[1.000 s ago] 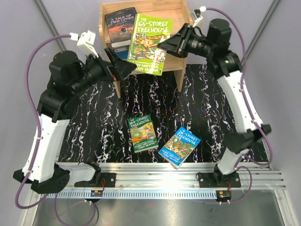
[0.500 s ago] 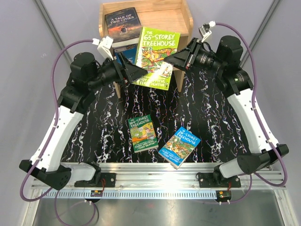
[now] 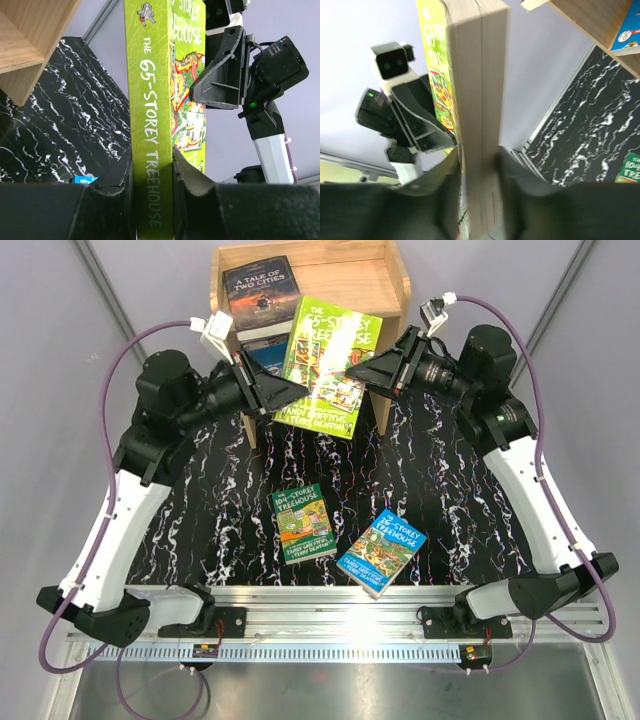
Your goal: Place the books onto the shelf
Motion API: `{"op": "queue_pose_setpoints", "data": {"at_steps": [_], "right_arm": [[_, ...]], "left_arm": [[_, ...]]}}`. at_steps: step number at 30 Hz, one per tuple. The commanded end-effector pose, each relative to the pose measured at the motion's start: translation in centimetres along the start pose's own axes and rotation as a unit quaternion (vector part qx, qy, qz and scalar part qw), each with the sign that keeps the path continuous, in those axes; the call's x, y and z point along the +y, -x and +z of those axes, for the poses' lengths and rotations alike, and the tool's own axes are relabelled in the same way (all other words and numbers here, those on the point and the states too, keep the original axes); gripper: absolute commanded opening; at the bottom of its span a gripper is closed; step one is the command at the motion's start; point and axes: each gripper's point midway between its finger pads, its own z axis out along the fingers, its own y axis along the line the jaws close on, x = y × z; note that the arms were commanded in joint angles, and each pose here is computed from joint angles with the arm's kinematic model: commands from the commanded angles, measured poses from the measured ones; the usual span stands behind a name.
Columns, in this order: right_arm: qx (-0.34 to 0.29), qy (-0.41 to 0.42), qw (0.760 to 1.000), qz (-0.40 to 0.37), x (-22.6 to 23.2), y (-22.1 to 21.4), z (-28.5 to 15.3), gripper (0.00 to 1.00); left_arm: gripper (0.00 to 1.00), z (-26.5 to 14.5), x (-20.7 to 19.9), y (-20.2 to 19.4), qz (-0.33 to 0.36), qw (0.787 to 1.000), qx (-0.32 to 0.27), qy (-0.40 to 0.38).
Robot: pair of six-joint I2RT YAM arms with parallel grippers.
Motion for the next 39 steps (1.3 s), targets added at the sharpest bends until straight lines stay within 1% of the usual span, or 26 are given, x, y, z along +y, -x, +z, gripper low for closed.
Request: {"op": "queue_pose_setpoints", "data": {"at_steps": [1, 3, 4, 5, 6, 7, 8, 10, 11, 13, 16, 17, 18, 19, 20, 21, 22, 28, 29, 31, 33, 34, 35, 36, 37, 39], "right_arm": [[-0.042, 0.035, 0.997, -0.050, 4.5, 1.4, -1.9, 0.51], [-0.047, 0.015, 0.998, -0.050, 4.1, 1.3, -2.3, 0.86], [-0.056, 0.008, 0.997, -0.054, 4.2, 1.4, -2.7, 0.99], [-0.058, 0.000, 0.997, -0.058, 3.8, 1.4, -2.8, 1.00], [-0.058, -0.006, 0.997, -0.055, 3.6, 1.2, -2.9, 1.00], [-0.061, -0.007, 0.996, -0.057, 3.7, 1.1, -3.3, 1.00], [-0.061, -0.007, 0.997, -0.056, 3.7, 0.9, -3.5, 1.00], [-0.058, -0.007, 0.997, -0.050, 3.4, 0.2, -3.9, 1.00], [-0.056, -0.008, 0.997, -0.044, 3.3, -0.1, -4.0, 1.00], [-0.049, -0.011, 0.998, -0.038, 2.7, -1.0, -4.3, 1.00], [-0.040, -0.018, 0.999, -0.026, 1.6, -2.1, -4.6, 1.00], [-0.035, -0.025, 0.999, -0.020, 0.8, -2.6, -4.6, 1.00], [-0.032, -0.027, 0.999, -0.016, 0.5, -2.8, -4.6, 1.00], [-0.030, -0.027, 0.999, -0.015, 0.5, -3.1, -4.8, 1.00], [-0.026, -0.033, 0.999, -0.013, -0.1, -3.4, -4.8, 1.00], [-0.025, -0.033, 0.999, -0.013, -0.2, -3.5, -4.9, 1.00], [-0.023, -0.033, 0.999, -0.013, -0.2, -3.7, -5.0, 1.00], [-0.008, -0.049, 0.999, -0.017, -1.6, -4.2, -4.6, 1.00], [-0.006, -0.049, 0.999, -0.017, -1.9, -4.3, -4.5, 1.00], [0.001, -0.050, 0.999, -0.012, -2.5, -4.4, -4.1, 1.00], [0.005, -0.049, 0.999, -0.010, -2.9, -4.4, -3.7, 1.00], [0.010, -0.049, 0.999, -0.006, -3.3, -4.5, -3.3, 1.00], [0.011, -0.048, 0.999, -0.003, -3.5, -4.4, -3.1, 1.00], [0.013, -0.048, 0.999, -0.001, -3.6, -4.4, -3.0, 1.00], [0.016, -0.049, 0.999, 0.002, -4.0, -4.5, -2.6, 1.00], [0.017, -0.048, 0.999, 0.006, -4.2, -4.4, -2.4, 1.00]], "left_arm": [[0.00, -1.2, -1.0, 3.0, 0.046, 0.998, -0.035, 0.023], [0.00, -1.0, -1.1, 4.9, 0.048, 0.997, -0.052, 0.027], [0.00, 0.0, 0.3, 6.0, 0.040, 0.997, -0.056, 0.042], [0.00, -0.4, -1.1, 7.9, 0.041, 0.995, -0.080, 0.031], [0.00, -0.2, -1.2, 8.9, 0.041, 0.994, -0.093, 0.028], [0.00, 0.7, -0.2, 9.9, 0.034, 0.994, -0.100, 0.035], [0.00, 0.6, -1.0, 11.1, 0.031, 0.992, -0.116, 0.025], [0.00, 1.1, -0.6, 12.9, 0.026, 0.990, -0.138, 0.020], [0.00, 2.0, 0.5, 13.5, 0.005, 0.989, -0.143, 0.023], [0.00, 2.4, 1.3, 15.2, -0.003, 0.986, -0.169, 0.017], [0.00, 3.9, 4.3, 17.6, -0.051, 0.977, -0.204, 0.020], [0.00, 4.3, 4.3, 18.6, -0.066, 0.973, -0.220, 0.004], [0.00, 5.4, 6.3, 18.8, -0.081, 0.972, -0.220, 0.014], [0.00, 5.1, 5.6, 20.1, -0.078, 0.969, -0.235, 0.006], [0.00, 5.3, 6.1, 20.7, -0.088, 0.966, -0.241, 0.013], [0.00, 6.4, 8.0, 20.9, -0.098, 0.966, -0.239, 0.027], [0.00, 5.5, 6.9, 22.4, -0.088, 0.963, -0.255, 0.020], [0.01, 4.2, 11.2, 24.1, -0.120, 0.951, -0.278, 0.059], [0.06, 4.1, 11.9, 24.0, -0.128, 0.950, -0.276, 0.066], [0.36, 3.7, 12.5, 24.2, -0.136, 0.949, -0.278, 0.065], [0.53, 3.3, 12.0, 24.5, -0.132, 0.948, -0.283, 0.053], [0.65, 3.0, 12.1, 24.7, -0.131, 0.947, -0.287, 0.054], [0.73, 2.7, 11.8, 24.9, -0.125, 0.948, -0.288, 0.051], [0.88, 2.6, 11.7, 25.0, -0.125, 0.948, -0.288, 0.050], [0.98, 2.3, 12.1, 25.2, -0.125, 0.948, -0.289, 0.053], [0.99, 2.0, 12.3, 25.1, -0.128, 0.949, -0.282, 0.051]]}}
